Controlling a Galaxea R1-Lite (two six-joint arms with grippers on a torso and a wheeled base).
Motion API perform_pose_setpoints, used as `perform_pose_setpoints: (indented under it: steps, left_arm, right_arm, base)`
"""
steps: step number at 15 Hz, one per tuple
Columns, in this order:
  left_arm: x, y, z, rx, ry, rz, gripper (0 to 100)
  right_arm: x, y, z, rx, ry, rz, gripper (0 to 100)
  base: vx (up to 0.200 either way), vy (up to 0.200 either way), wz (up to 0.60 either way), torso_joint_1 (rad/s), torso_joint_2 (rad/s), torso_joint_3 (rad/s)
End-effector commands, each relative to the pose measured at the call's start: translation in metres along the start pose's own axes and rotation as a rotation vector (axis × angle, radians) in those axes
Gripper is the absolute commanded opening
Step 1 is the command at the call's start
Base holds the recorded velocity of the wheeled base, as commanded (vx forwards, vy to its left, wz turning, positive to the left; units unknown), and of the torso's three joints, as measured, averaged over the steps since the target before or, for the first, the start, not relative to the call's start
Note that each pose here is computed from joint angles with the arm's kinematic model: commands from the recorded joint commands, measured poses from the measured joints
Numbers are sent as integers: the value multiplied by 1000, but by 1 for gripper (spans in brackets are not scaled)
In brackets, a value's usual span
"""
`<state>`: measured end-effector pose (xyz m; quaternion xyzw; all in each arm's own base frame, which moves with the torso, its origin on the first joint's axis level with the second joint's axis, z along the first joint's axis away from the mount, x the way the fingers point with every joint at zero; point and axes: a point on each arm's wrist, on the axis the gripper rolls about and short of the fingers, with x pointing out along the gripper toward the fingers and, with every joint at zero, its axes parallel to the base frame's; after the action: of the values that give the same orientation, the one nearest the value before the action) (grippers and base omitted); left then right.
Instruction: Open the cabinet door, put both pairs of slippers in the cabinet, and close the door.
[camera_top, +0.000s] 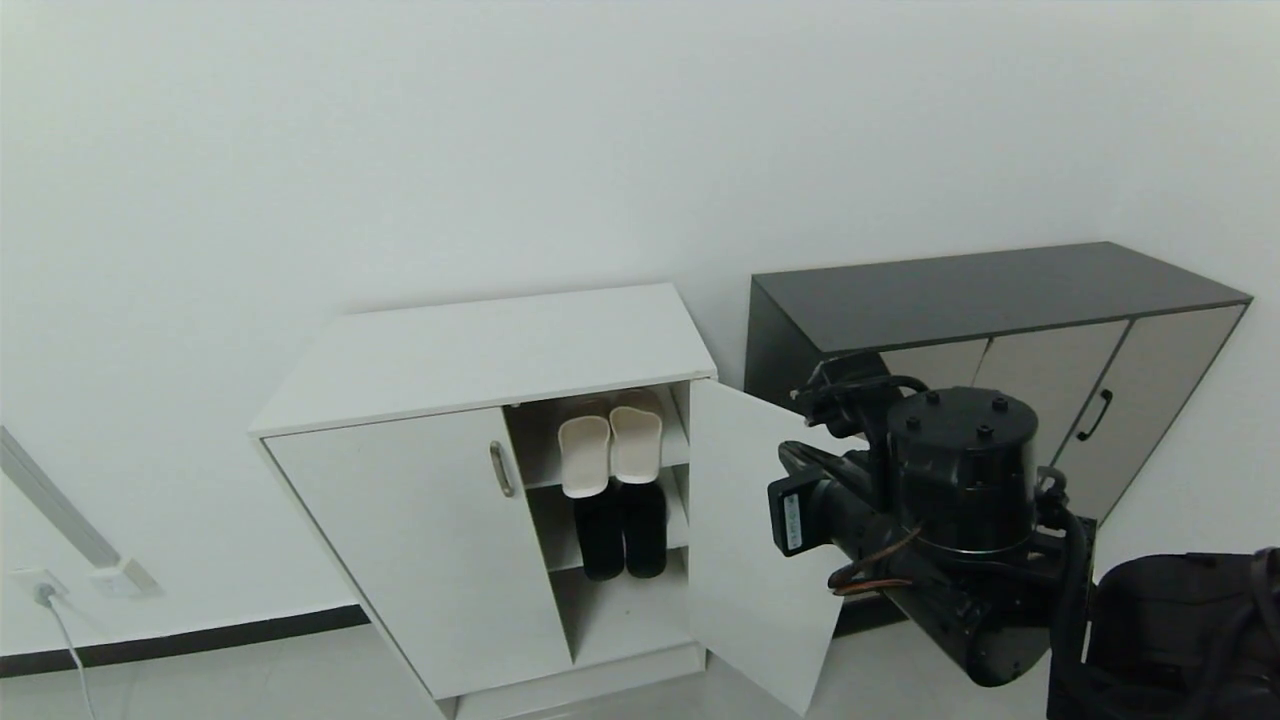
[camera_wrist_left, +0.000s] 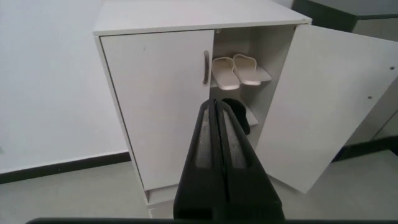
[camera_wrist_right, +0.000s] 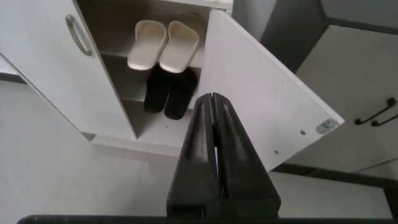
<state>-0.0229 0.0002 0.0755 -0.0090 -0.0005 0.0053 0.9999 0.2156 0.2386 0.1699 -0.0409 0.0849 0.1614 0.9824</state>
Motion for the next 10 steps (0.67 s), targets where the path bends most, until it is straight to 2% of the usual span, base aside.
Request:
perform_pose_setpoints:
  steps: [1, 2, 8, 10]
  left_arm:
    - [0, 0, 0, 0, 1, 0, 0]
    - [0, 0, 0, 0, 1, 0, 0]
    - [0, 0, 0, 1, 1, 0, 0]
    - [0, 0, 0, 1, 1, 0, 0]
  right_arm:
    - [1, 0, -1, -8, 2, -1, 0]
    - [1, 0, -1, -13, 0, -1, 0]
    - [3, -2, 0, -13, -3, -10, 0]
    - [4, -4, 4, -16, -13, -22, 0]
  base:
    - [0, 0, 0, 0, 0, 0]
    - [0, 0, 0, 0, 0, 0]
    - [-200, 0, 0, 0, 2, 0]
    - [0, 0, 0, 0, 0, 0]
